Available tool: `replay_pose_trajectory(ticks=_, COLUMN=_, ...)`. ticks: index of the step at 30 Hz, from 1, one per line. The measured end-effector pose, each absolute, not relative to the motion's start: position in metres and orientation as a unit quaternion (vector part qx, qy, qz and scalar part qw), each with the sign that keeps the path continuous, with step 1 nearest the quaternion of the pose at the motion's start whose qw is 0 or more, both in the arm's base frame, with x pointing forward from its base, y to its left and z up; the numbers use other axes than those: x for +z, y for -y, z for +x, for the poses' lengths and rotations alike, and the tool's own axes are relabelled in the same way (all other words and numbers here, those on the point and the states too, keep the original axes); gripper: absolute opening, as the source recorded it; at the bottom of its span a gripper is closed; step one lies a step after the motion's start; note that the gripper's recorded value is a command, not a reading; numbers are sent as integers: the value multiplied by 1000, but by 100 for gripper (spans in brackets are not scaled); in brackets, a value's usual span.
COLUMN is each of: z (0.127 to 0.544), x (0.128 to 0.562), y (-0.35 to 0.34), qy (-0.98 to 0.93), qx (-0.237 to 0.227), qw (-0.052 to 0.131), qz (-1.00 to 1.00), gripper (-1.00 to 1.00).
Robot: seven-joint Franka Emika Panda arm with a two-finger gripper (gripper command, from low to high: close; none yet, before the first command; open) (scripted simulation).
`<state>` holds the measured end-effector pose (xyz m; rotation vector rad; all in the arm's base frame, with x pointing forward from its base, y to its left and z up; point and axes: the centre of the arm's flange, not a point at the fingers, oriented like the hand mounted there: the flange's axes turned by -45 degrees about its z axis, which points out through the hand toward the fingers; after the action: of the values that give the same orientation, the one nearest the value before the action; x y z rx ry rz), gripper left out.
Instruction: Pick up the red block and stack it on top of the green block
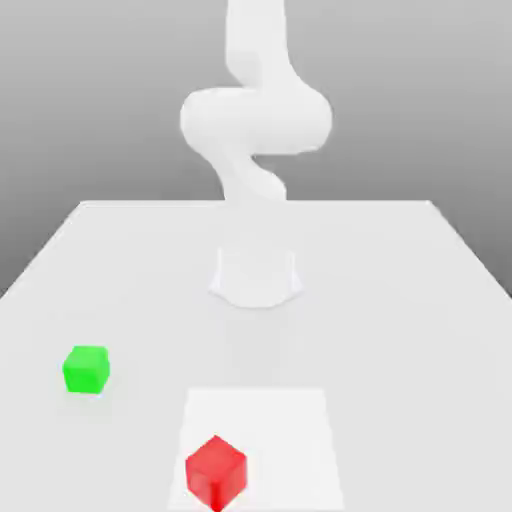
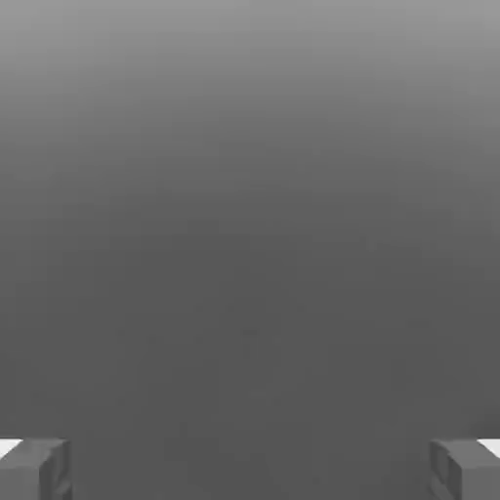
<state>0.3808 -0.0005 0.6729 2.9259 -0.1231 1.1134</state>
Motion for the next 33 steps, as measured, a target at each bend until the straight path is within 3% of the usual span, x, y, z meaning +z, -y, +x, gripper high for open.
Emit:
replay_pose_trajectory(ticks=6, z=448, x=568, y=11, qy=118, qx=271, qw=17, qz=955, gripper=0)
replay_pose_trajectory(ticks=13, z=489, x=436, y=30, qy=206, qx=174, qw=21, qz=963, gripper=0)
replay_pose_trajectory(ticks=24, z=477, x=231, y=46, qy=338, qx=17, qw=3, qz=941, gripper=0)
replay_pose_trajectory(ticks=29, z=473, x=162, y=46, qy=352, qx=1, qw=0, qz=936, gripper=0)
replay_pose_trajectory(ticks=30, z=472, x=151, y=46, qy=352, qx=0, qw=0, qz=936, gripper=-100)
replay_pose_trajectory(ticks=33, z=472, x=151, y=46, qy=352, qx=1, qw=0, qz=936, gripper=-100)
